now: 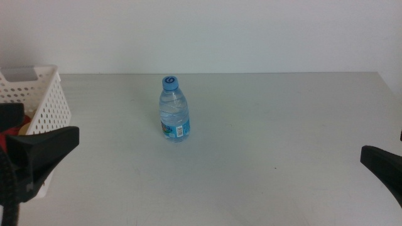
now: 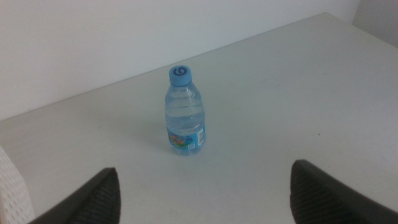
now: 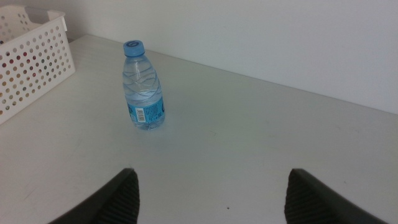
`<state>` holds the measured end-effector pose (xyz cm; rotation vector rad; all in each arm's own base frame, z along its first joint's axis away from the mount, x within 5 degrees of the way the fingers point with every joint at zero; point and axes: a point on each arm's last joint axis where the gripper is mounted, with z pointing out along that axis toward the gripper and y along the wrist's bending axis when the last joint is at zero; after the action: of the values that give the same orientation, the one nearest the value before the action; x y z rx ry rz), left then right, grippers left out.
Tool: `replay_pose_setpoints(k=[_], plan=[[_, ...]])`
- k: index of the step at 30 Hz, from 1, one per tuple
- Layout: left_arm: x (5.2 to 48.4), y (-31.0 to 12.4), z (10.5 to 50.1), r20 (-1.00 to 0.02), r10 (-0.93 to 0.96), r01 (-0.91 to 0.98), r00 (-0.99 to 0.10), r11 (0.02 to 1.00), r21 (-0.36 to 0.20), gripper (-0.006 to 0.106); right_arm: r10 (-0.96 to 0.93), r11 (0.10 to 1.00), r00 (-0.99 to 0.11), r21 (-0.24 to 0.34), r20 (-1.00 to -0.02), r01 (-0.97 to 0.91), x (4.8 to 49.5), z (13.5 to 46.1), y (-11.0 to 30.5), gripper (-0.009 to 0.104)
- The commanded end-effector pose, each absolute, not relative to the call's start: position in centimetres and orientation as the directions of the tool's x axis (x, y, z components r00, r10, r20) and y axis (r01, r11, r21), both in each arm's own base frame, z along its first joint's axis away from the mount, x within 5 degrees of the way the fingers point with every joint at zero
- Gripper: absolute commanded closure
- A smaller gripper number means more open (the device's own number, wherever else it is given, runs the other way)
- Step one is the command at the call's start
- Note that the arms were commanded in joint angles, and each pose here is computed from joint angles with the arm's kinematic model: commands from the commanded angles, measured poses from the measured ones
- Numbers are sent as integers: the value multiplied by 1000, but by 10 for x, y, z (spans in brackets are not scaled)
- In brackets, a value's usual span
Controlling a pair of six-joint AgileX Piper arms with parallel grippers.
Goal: Use arms to grab the bottles and put them into the dustbin to the left of the table.
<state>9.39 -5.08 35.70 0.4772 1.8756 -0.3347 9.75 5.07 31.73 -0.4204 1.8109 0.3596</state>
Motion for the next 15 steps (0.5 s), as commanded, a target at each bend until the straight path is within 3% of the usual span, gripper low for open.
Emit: replay_pose_setpoints(k=[1, 6, 15], plan=[[95, -52, 377, -980, 88, 478, -180, 878, -9, 7, -73, 886, -166, 13, -983, -463, 98, 332, 51, 36], [102, -54, 380, -998, 49, 470, -47, 883, 21, 7, -73, 886, -167, 13, -983, -463, 98, 332, 51, 36], [127, -67, 313, -995, -47, 468, 89, 884, 0, 7, -73, 886, -167, 13, -983, -463, 98, 332, 51, 36]])
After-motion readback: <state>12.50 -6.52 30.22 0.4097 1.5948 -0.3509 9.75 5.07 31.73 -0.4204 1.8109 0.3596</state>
